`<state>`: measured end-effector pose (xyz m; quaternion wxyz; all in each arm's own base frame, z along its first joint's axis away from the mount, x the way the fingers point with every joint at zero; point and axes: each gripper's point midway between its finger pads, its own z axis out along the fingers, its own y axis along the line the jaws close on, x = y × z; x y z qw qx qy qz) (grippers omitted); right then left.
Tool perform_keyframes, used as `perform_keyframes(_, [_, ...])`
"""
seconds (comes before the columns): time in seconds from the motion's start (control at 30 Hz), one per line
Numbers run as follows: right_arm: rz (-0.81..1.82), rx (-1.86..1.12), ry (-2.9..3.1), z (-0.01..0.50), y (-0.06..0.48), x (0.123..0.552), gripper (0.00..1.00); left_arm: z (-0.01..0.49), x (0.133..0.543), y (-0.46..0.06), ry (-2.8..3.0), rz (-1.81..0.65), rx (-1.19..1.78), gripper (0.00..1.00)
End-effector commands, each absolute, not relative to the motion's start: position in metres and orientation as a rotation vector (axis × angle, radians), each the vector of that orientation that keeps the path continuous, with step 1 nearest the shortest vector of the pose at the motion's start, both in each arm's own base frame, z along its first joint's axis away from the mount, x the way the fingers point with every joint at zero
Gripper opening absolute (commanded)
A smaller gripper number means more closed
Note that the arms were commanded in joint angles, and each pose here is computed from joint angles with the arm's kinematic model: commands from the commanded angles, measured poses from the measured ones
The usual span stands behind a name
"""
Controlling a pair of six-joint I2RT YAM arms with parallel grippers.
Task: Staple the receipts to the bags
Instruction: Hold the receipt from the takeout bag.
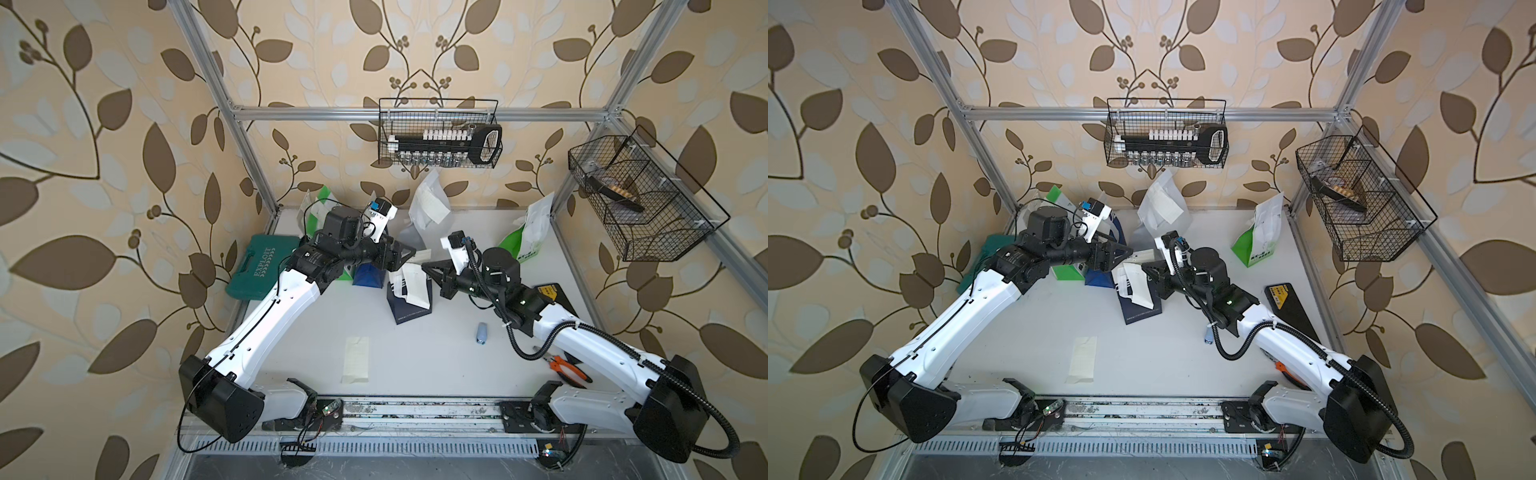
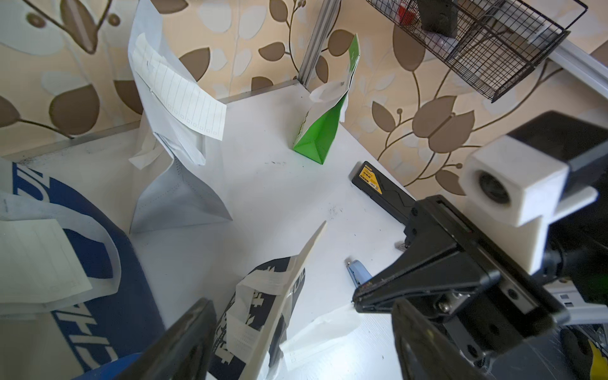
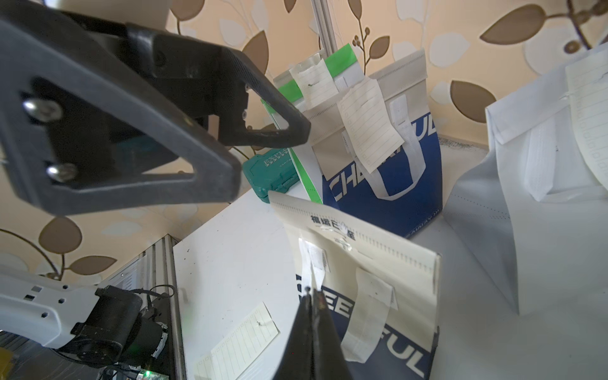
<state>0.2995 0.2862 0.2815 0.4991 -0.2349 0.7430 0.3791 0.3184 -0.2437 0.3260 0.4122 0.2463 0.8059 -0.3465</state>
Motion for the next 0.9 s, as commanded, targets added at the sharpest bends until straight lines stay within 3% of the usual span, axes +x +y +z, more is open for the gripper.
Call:
perform_keyframes(0.0, [0.941, -0.552, 1.721, 0.306, 0.287, 0.307, 0.00, 0.341, 0.321, -0.247, 1.967, -0.886, 0.656, 0.83])
perform_keyframes(0.43, [0.907, -0.504, 1.737, 0.299, 0.269, 0.326, 0.00, 0.323, 0.332, -0.259, 1.982, -0.912, 0.724, 0.79])
perform_keyframes(0.7, [0.897, -0.498, 1.746, 0.297, 0.266, 0.333, 0.00, 0.310, 0.333, -0.263, 1.994, -0.898, 0.782, 0.69])
perform_keyframes(0.87, [0.891, -0.504, 1.749, 0.297, 0.266, 0.335, 0.00, 0.309, 0.334, -0.264, 1.981, -0.893, 0.802, 0.68])
